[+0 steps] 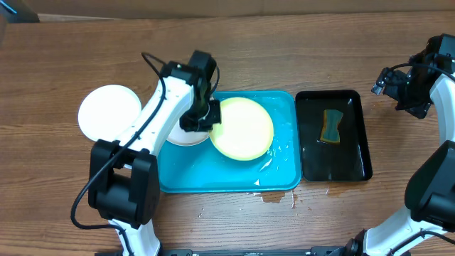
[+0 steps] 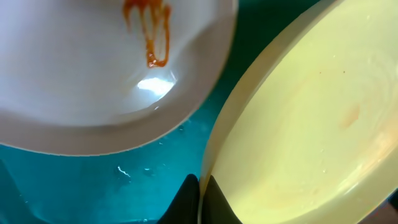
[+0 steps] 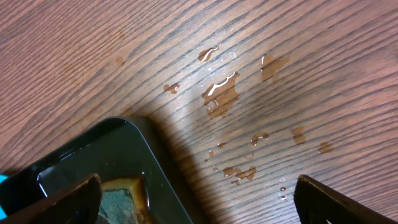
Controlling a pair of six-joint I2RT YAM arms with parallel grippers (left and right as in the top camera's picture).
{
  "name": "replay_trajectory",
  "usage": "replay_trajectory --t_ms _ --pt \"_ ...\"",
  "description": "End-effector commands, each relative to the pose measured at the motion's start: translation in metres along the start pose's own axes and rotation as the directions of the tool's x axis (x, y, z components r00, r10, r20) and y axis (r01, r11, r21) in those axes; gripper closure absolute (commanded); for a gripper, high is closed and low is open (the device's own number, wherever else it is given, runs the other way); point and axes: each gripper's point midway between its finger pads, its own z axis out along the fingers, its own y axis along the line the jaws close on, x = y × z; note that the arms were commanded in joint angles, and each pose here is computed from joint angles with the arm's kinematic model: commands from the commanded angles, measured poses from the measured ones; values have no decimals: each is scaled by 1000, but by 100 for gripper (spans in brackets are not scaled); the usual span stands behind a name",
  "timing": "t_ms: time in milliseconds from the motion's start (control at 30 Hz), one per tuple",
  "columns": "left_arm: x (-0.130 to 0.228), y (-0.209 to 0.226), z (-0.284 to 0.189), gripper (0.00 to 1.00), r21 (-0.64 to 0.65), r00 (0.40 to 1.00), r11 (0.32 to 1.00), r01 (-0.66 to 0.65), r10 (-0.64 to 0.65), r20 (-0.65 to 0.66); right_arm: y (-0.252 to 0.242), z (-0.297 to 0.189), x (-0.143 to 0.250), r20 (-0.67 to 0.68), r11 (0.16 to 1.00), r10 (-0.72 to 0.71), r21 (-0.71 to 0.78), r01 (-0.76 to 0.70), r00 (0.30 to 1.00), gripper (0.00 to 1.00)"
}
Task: Clean dirty plates on tray and stack at the side
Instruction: 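Lift the yellow plate and tilt it over the black tray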
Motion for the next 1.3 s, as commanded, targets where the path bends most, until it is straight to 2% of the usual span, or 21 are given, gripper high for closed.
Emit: replay_trajectory --t_ms 0,200,333,567,833,1033,1267 --pt "-20 -16 -27 96 20 996 999 -48 47 77 1 -5 -6 22 1000 1 -5 -1 1000 0" --pt "-36 -50 -60 96 54 979 995 -82 70 190 1 -5 -6 22 1000 1 -5 -1 1000 0" --pt "-40 -68 -66 96 2 958 995 -95 91 270 1 -5 -6 22 1000 2 -5 -2 1000 0" --pt "-30 -124 -67 96 -78 887 971 -225 237 396 1 -5 -6 22 1000 2 -5 -2 1000 0" --pt "-13 -180 -80 96 -237 732 925 -296 379 566 1 -5 -6 22 1000 2 -5 -2 1000 0" --pt "1 -203 -106 96 -403 567 882 -242 466 679 1 -5 -6 22 1000 2 -5 -2 1000 0" --pt "20 -235 -132 96 -535 384 807 -250 590 711 1 -5 -6 23 1000 1 -4 -1 1000 0"
